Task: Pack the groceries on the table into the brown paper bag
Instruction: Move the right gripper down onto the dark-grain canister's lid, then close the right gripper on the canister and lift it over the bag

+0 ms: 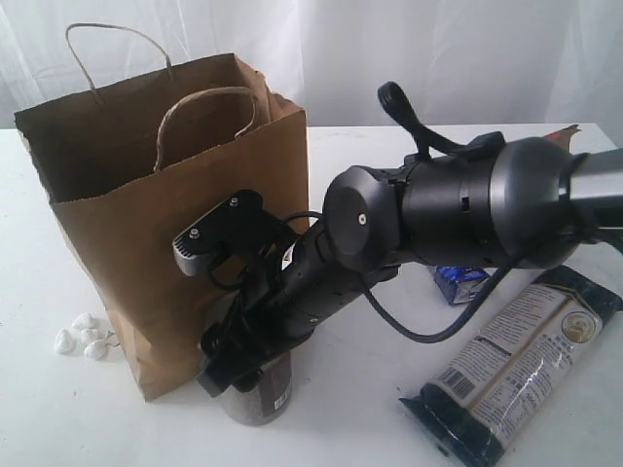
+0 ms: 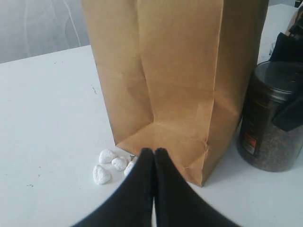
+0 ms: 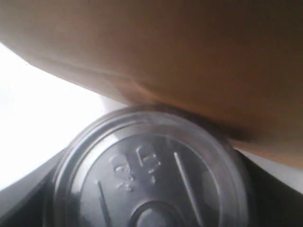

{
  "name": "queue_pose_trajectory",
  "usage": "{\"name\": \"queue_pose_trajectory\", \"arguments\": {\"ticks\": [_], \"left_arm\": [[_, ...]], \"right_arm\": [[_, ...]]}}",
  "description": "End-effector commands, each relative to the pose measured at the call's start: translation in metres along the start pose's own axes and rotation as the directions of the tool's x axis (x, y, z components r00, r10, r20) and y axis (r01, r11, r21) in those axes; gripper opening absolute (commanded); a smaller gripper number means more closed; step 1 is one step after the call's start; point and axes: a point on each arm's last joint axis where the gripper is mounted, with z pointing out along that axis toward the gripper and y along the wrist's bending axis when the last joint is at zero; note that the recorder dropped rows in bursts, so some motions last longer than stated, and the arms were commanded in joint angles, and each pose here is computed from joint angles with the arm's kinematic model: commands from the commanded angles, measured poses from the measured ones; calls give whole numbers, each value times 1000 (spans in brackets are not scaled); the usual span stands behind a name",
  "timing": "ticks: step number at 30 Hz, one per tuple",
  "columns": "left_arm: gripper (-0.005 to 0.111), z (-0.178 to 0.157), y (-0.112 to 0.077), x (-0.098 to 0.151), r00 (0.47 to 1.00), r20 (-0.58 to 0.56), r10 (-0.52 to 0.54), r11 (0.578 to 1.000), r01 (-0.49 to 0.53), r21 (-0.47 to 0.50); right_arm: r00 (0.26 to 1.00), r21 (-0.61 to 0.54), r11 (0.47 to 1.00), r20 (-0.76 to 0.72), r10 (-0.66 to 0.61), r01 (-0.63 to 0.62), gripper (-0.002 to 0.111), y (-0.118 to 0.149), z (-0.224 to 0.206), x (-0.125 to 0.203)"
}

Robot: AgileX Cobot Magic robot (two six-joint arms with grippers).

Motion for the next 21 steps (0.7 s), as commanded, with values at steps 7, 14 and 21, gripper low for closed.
{"name": "queue_pose_trajectory", "arguments": {"ticks": [7,14,21], "left_arm": [[0,0,0,1,1000,-1,-3,1000,3,5],[0,0,0,1,1000,-1,-3,1000,3,5],[0,0,0,1,1000,-1,-3,1000,3,5]], "right_arm": [[986,-129,986,-142,85,-104,0,17,-24,8],[999,-157,987,-29,33,-37,0,32,-86,-1],[986,-179,977,133,-96,119,0,60,-141,-22]]}}
